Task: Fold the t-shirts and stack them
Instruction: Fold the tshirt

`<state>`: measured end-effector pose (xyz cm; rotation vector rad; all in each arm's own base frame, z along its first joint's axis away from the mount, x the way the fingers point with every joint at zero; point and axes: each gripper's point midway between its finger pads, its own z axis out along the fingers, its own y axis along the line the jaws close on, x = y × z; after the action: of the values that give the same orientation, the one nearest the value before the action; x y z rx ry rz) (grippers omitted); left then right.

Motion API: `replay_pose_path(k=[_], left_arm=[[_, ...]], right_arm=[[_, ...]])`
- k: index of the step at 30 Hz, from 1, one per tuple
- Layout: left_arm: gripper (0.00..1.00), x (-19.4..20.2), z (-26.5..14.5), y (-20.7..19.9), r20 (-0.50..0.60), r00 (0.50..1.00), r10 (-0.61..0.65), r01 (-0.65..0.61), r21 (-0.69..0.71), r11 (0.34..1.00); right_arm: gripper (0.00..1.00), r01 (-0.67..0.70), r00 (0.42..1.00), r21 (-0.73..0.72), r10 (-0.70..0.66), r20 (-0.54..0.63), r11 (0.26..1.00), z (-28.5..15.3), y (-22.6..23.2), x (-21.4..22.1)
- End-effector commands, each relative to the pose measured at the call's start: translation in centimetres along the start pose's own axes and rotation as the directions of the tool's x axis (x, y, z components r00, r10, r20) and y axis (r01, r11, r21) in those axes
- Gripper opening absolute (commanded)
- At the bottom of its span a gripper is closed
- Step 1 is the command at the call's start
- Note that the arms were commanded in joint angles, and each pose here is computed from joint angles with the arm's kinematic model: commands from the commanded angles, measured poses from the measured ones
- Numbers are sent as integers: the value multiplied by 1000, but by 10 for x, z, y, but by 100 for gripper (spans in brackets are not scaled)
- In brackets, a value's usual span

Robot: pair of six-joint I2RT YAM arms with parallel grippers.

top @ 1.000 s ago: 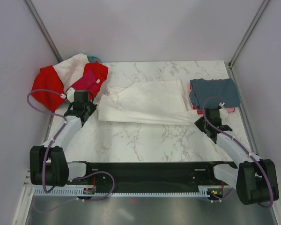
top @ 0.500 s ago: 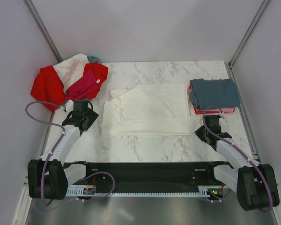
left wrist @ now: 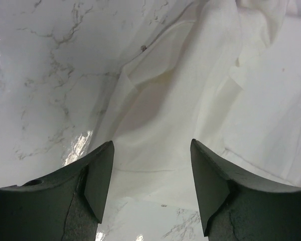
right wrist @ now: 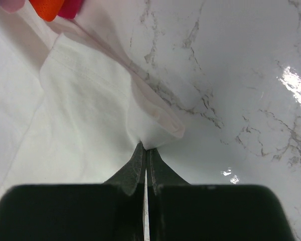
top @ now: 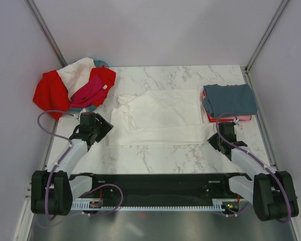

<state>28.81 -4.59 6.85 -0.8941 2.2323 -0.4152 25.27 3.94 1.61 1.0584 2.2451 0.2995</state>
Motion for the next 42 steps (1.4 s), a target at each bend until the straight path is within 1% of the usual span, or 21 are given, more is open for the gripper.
replay_pose_path(k=[1, 5, 6, 8, 12, 13, 17, 18, 20, 22, 23, 25, 26, 28, 29, 30, 31, 35, 42], left_arm=[[70, -28, 7, -32, 74, 996, 55, -62, 97, 993], [70, -50, 16, -49, 120, 990, 79, -92, 107, 990], [69, -57, 19, -49, 146, 985, 97, -111, 91, 990], [67, -64, 29, -51, 158, 981, 113, -126, 76, 989], [62, -67, 49, -55, 150, 978, 143, -155, 72, 985], [61, -65, 52, -59, 139, 979, 147, -161, 95, 982], [57, -64, 70, -64, 111, 980, 167, -176, 85, 981], [56, -62, 71, -68, 97, 981, 170, -179, 101, 979], [55, -65, 75, -74, 91, 981, 173, -183, 112, 977], [54, -60, 82, -74, 62, 982, 178, -184, 110, 977], [43, -63, 82, -78, 64, 981, 184, -191, 118, 974], [31, -61, 84, -80, 52, 981, 186, -192, 124, 974], [19, -62, 83, -80, 54, 981, 188, -193, 126, 973], [11, -66, 75, -84, 84, 976, 200, -209, 125, 970], [2, -68, 73, -85, 94, 973, 210, -220, 115, 969], [2, -73, 71, -81, 113, 968, 223, -232, 78, 970], [2, -71, 66, -79, 103, 966, 236, -242, 57, 969], [2, -72, 50, -86, 141, 951, 276, -284, 42, 958], [2, -56, 20, -116, 172, 936, 306, -326, 102, 940]], right_arm=[[0, 13, 1000, 10, -13, -17, 1000, 3, -3, 3], [0, 18, 1000, 6, -18, -20, 1000, 4, -1, 3], [0, 21, 1000, 6, -21, -22, 1000, 5, -1, 3], [0, 23, 999, 8, -23, -25, 1000, 6, -1, 3], [0, 32, 999, 4, -32, -32, 999, 7, 3, 2], [0, 34, 999, 7, -34, -34, 999, 8, 3, 2], [0, 36, 999, 6, -35, -37, 999, 8, 5, 2], [0, 37, 999, 5, -37, -38, 999, 9, 5, 2], [0, 38, 998, 7, -37, -41, 999, 9, 4, 3], [0, 35, 999, 11, -35, -39, 999, 9, 3, 2], [0, 35, 999, 10, -35, -40, 999, 9, 3, 3], [0, 32, 999, 11, -32, -39, 999, 9, 2, 3], [0, 34, 999, 11, -33, -39, 999, 9, 2, 3], [0, 34, 999, 11, -33, -39, 999, 9, 2, 3], [0, 35, 999, 12, -35, -41, 999, 9, 1, 4], [0, 34, 999, 14, -34, -42, 999, 9, 1, 4], [0, 34, 999, 15, -34, -42, 999, 9, 0, 5], [0, 35, 998, 19, -34, -43, 999, 10, 0, 5], [0, 35, 999, 25, -34, -40, 999, 10, -2, 4]])
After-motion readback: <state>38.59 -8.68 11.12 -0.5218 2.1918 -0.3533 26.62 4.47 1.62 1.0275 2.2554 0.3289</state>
